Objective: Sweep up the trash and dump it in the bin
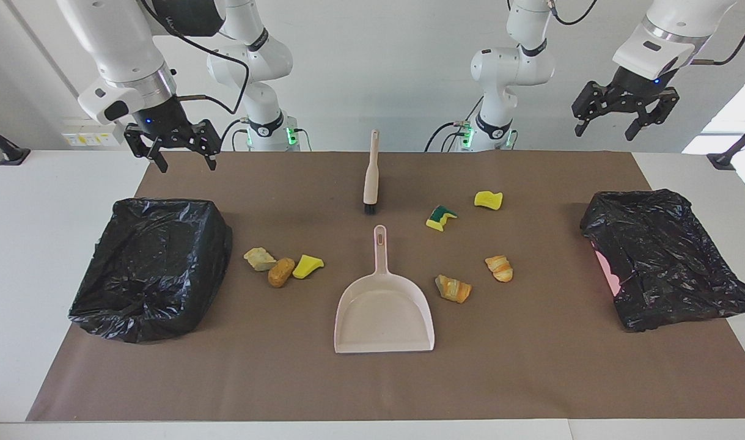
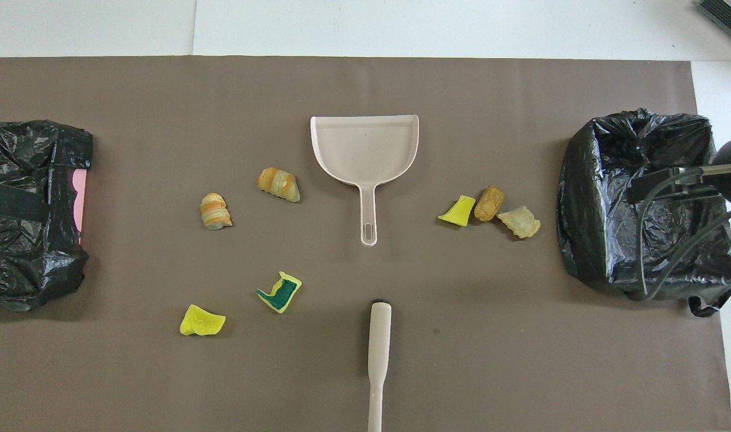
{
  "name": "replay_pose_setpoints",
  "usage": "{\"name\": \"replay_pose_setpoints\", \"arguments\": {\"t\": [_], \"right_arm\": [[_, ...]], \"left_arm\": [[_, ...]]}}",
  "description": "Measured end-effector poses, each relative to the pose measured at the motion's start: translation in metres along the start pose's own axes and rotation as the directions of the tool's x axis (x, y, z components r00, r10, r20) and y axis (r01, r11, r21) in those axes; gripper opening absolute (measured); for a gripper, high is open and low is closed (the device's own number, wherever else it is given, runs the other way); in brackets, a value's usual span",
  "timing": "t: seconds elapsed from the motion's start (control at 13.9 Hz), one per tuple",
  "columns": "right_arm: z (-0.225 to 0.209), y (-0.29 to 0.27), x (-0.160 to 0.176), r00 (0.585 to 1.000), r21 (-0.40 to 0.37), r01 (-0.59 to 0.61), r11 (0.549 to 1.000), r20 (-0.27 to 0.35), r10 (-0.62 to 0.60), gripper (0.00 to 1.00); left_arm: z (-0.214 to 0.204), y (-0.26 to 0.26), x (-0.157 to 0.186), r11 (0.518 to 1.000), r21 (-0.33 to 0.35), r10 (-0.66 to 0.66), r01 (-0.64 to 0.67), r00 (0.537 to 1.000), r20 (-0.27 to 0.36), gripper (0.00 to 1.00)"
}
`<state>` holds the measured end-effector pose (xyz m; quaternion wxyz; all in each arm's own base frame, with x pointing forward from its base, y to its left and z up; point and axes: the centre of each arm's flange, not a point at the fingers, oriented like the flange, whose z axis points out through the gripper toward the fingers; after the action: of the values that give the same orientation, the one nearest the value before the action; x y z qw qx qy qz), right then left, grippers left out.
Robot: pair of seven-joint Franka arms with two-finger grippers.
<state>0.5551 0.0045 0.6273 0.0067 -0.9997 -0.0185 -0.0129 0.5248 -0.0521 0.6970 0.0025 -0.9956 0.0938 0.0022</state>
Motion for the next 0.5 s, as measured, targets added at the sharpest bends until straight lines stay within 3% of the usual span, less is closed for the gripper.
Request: {"name": "replay_pose_setpoints", "arguments": {"t": [0.5], "right_arm": [[0.0,0.0,-0.0001,1.0,0.0,0.0,1.0,0.0,0.0,1.0]], "left_arm": [[-0.0007,-0.0021,-0.0014,1.0,0.0,-0.004,0.004,1.0,-0.001,1.0]]}}
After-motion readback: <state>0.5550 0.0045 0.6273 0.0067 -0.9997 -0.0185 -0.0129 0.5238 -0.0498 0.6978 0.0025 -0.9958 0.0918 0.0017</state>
